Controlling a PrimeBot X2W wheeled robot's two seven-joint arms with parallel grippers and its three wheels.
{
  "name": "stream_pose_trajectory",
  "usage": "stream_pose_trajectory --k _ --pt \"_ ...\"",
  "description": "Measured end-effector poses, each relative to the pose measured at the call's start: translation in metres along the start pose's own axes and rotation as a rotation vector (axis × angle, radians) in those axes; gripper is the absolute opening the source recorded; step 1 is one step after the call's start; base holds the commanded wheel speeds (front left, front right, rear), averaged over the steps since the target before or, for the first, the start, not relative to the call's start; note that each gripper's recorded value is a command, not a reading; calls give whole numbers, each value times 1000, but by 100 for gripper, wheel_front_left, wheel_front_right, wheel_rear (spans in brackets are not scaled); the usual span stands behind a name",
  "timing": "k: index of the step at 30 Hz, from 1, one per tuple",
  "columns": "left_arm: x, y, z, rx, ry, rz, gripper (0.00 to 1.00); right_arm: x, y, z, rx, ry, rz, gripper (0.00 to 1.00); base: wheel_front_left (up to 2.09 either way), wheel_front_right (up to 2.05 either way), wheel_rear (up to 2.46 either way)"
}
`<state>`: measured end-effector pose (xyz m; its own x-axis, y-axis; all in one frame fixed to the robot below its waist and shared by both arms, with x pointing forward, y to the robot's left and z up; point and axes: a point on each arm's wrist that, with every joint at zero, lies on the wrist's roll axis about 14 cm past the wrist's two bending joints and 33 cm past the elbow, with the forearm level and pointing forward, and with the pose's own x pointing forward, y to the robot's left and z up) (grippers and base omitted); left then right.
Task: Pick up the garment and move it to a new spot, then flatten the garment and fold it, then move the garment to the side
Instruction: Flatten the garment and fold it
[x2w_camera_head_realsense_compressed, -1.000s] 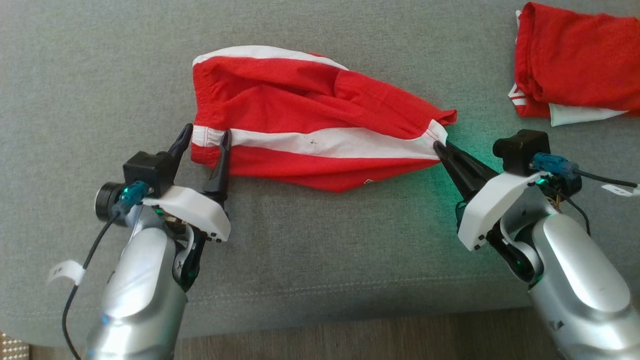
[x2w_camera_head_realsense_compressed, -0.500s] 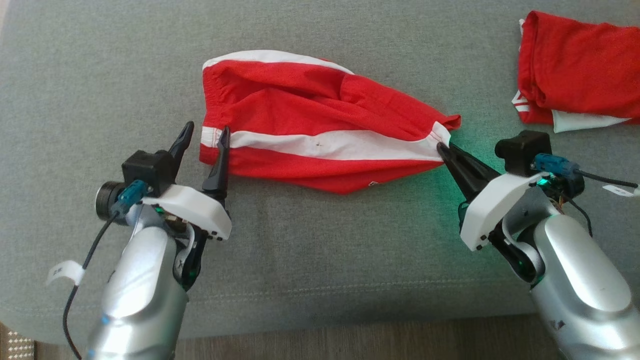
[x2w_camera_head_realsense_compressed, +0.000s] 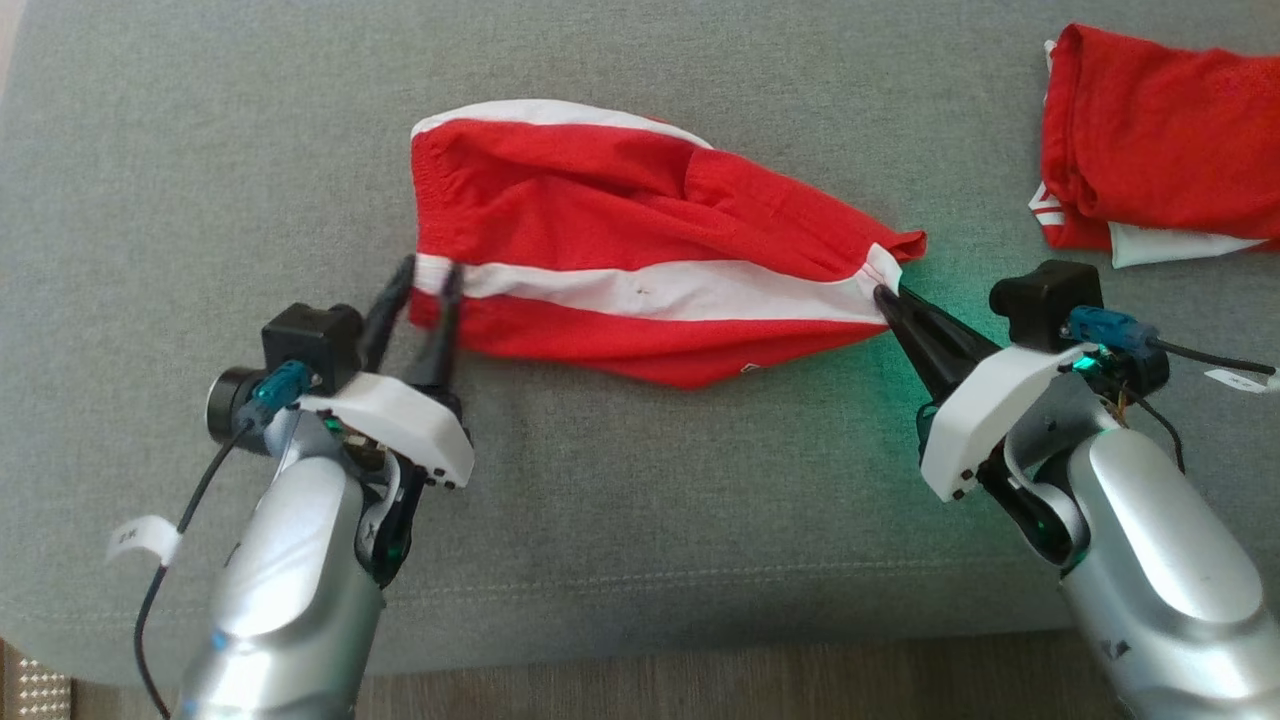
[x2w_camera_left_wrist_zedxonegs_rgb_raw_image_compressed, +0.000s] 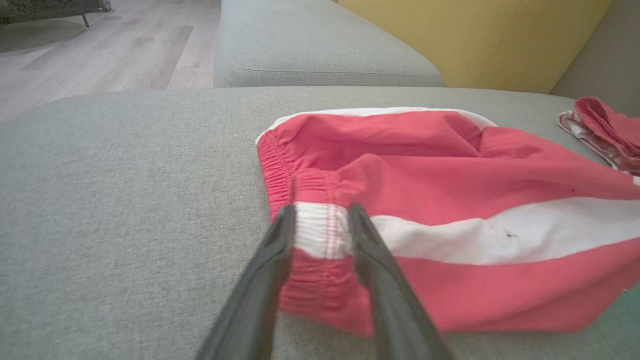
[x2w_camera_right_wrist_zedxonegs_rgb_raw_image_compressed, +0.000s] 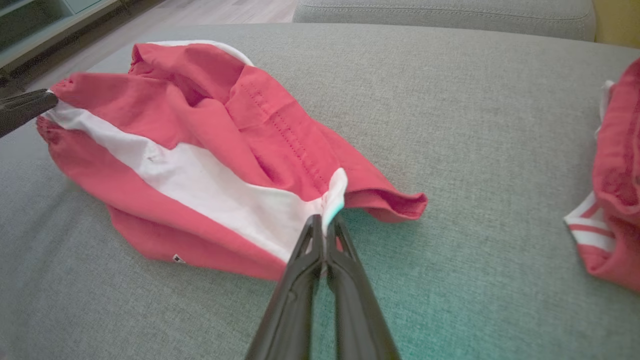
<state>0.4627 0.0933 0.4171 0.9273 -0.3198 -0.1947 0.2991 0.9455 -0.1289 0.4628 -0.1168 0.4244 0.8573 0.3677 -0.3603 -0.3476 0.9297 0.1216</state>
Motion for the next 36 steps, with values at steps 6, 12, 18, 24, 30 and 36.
stream_pose_trajectory --k 6,12,18,24,30,36 --pt "-1 0 3 -5 -7 0 0 -1 0 3 -3 -6 -1 0 0 0 0" --pt "-6 2 11 9 -26 6 0 -3 3 9 -10 -22 4 0 0 0 0" --pt "-16 3 37 -9 -105 17 0 -7 10 30 -30 -96 20 0 0 0 0" --pt "-32 0 75 -38 -225 13 0 -12 18 63 -51 -213 35 0 0 0 0" --pt "-50 -4 136 -60 -415 -6 0 -23 26 118 -115 -405 43 0 0 0 0" --pt "-81 -3 202 -17 -613 2 0 -47 33 174 -181 -597 41 0 0 0 0"
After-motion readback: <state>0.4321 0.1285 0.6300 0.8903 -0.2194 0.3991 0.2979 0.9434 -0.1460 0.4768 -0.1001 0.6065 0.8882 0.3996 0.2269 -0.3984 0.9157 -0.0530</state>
